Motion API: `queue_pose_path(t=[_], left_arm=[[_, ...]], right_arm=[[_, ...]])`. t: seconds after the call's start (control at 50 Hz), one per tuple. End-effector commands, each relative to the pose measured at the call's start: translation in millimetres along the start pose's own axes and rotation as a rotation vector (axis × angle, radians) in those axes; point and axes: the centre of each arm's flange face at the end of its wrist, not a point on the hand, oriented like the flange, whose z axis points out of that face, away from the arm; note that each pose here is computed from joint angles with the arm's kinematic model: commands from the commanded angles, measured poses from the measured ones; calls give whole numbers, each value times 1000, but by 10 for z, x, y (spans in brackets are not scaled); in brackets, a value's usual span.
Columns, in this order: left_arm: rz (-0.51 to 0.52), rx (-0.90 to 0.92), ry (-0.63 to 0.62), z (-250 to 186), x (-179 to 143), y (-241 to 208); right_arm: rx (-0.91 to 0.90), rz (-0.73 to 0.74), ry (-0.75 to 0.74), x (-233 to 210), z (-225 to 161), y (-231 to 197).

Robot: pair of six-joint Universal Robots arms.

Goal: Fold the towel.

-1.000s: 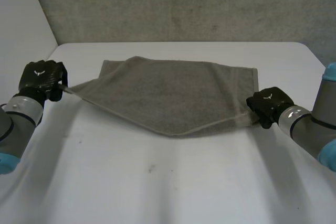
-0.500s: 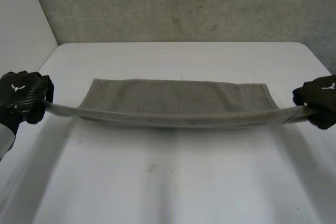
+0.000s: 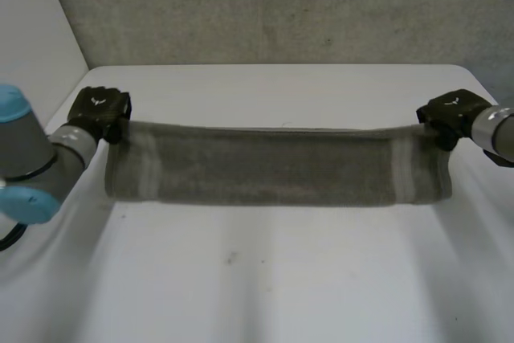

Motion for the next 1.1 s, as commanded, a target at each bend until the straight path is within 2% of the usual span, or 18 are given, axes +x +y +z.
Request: queue_pose_path(t=[0.02,0.16,0.34,0.44,0.58,0.7,0.82,0.98,1.1], left_arm=[[14,44,-25,317,49,4],[8,-11,1,464,173,168],[2,-50,-30,456,163,237],[-2,-74,-75,377,91,153],[-31,-106,-97,-52,1,-123],[-94,-87,-107,-461,5,-288],[-131,-57,-104,-745,62,-309],[-126,-20,-86,-869,180,-231],[-127,-17,-86,-880,199,-212]], right_arm=[[-9,11,69,41,278,56],[17,-6,106,5,494,34],[39,7,193,59,553,-54],[74,91,213,145,413,-212],[55,134,193,101,-78,-328],[79,122,189,-97,-473,-230],[99,122,128,-392,-649,-9],[129,125,-7,-714,-597,238],[130,119,-11,-742,-430,390]])
